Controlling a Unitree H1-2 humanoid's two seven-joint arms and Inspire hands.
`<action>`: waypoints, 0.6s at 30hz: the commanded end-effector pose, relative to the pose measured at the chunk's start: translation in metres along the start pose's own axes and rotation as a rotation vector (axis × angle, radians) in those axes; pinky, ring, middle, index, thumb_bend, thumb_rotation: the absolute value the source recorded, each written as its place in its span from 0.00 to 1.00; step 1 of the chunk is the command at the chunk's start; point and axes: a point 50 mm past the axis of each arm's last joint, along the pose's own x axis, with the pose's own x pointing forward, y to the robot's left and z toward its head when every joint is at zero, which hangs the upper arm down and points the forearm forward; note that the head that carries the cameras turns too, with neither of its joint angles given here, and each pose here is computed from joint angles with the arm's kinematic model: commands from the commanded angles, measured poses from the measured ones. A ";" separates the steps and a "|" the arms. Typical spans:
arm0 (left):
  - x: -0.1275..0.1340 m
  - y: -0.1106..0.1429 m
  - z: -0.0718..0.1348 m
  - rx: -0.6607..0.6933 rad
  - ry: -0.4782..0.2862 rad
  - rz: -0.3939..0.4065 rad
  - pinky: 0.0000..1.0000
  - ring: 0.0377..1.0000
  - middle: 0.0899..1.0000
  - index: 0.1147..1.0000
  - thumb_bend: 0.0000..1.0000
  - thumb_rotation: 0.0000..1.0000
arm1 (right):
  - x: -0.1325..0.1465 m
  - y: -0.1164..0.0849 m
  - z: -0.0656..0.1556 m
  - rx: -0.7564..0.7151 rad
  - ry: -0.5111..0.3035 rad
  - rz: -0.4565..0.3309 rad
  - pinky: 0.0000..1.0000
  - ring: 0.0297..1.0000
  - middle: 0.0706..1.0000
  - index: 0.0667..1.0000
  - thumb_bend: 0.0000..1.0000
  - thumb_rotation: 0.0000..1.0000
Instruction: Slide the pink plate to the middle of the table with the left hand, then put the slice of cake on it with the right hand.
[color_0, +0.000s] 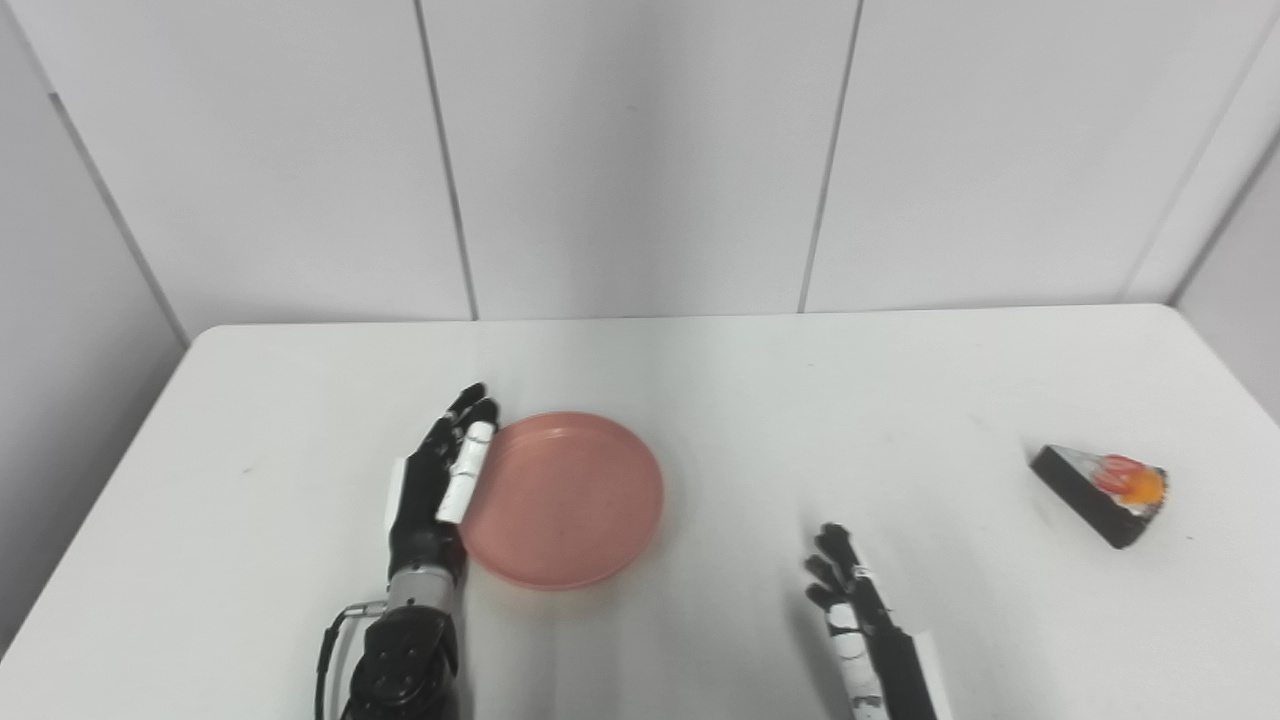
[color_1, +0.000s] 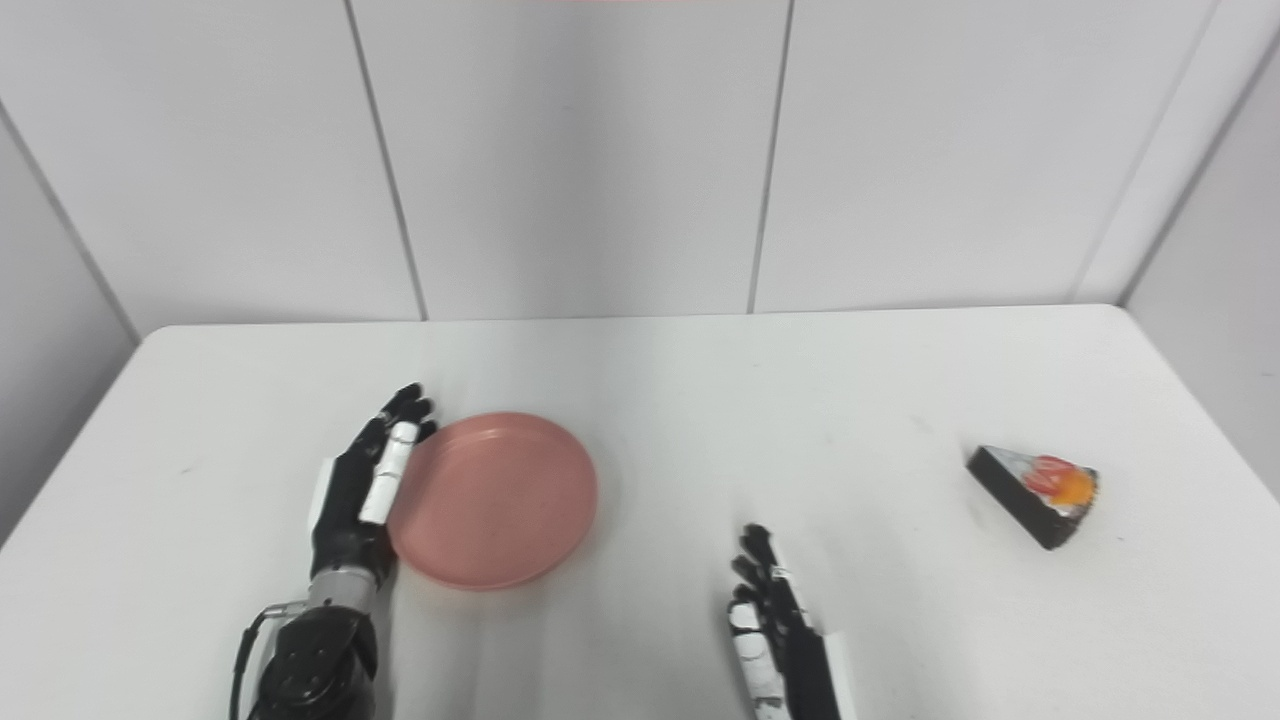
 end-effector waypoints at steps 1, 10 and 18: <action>0.004 -0.006 0.010 0.002 -0.041 -0.032 0.78 0.84 0.85 0.79 0.80 0.78 | 0.005 0.008 0.007 0.009 -0.020 -0.006 0.88 0.90 0.93 0.92 0.74 1.00; 0.003 -0.010 0.007 -0.035 -0.030 -0.069 0.78 0.84 0.85 0.80 0.83 0.78 | 0.012 0.024 0.004 0.018 -0.015 -0.005 0.90 0.91 0.94 0.91 0.75 0.99; -0.002 -0.022 0.011 -0.063 -0.027 -0.082 0.78 0.84 0.88 0.82 0.81 0.81 | 0.012 0.027 0.003 0.008 -0.009 -0.005 0.89 0.92 0.94 0.92 0.77 0.99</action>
